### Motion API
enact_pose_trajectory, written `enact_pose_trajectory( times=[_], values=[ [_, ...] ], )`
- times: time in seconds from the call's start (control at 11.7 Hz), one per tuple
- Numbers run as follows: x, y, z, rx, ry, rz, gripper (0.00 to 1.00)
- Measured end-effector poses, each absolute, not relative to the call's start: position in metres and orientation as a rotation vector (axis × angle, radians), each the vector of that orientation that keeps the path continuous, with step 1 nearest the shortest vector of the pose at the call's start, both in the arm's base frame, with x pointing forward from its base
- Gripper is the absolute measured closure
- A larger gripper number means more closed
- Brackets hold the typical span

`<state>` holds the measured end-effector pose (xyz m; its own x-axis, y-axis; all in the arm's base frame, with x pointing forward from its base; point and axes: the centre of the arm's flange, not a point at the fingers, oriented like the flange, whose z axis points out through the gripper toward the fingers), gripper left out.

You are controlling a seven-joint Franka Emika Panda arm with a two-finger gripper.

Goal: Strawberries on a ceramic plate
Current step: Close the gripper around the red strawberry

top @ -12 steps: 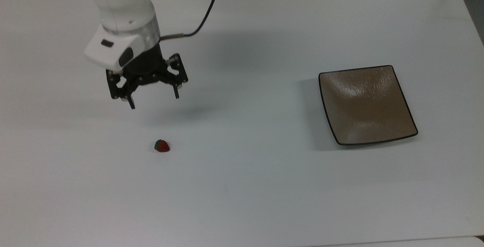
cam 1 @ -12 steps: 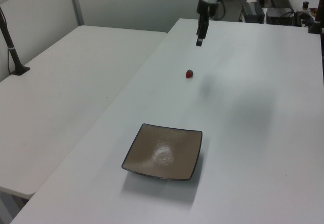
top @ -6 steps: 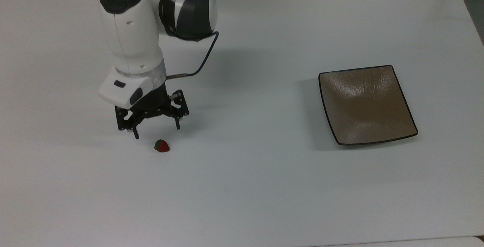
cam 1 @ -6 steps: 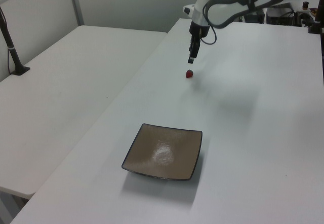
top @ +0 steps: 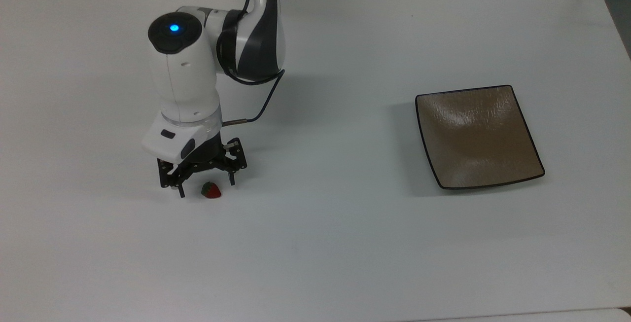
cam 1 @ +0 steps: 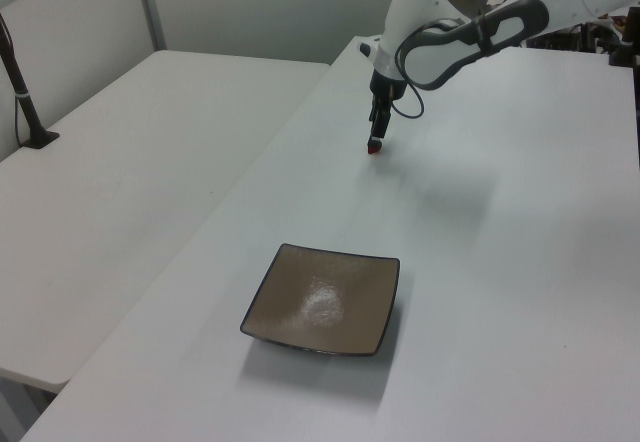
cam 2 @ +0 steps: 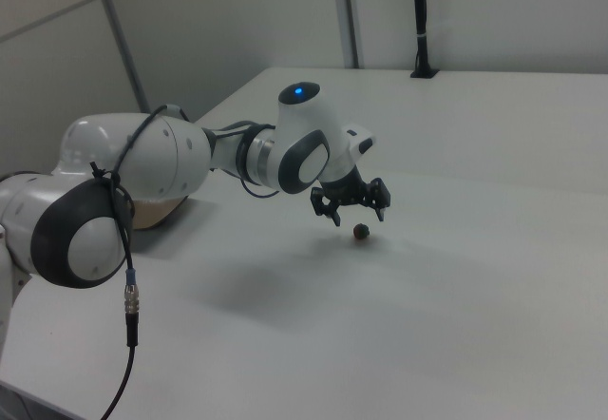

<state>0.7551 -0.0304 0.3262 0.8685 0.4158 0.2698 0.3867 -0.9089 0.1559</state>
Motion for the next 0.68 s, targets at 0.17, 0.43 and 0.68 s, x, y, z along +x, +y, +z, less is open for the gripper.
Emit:
enact_pose_trajectory(
  times=[0.17, 0.43, 0.68],
  values=[
    [0.756, -0.031, 0.316, 2.927, 0.648, 0.448, 0.05],
    [0.755, -0.03, 0.306, 2.905, 0.671, 0.444, 0.4],
    [0.755, -0.027, 0.305, 2.872, 0.712, 0.426, 0.67]
  ],
)
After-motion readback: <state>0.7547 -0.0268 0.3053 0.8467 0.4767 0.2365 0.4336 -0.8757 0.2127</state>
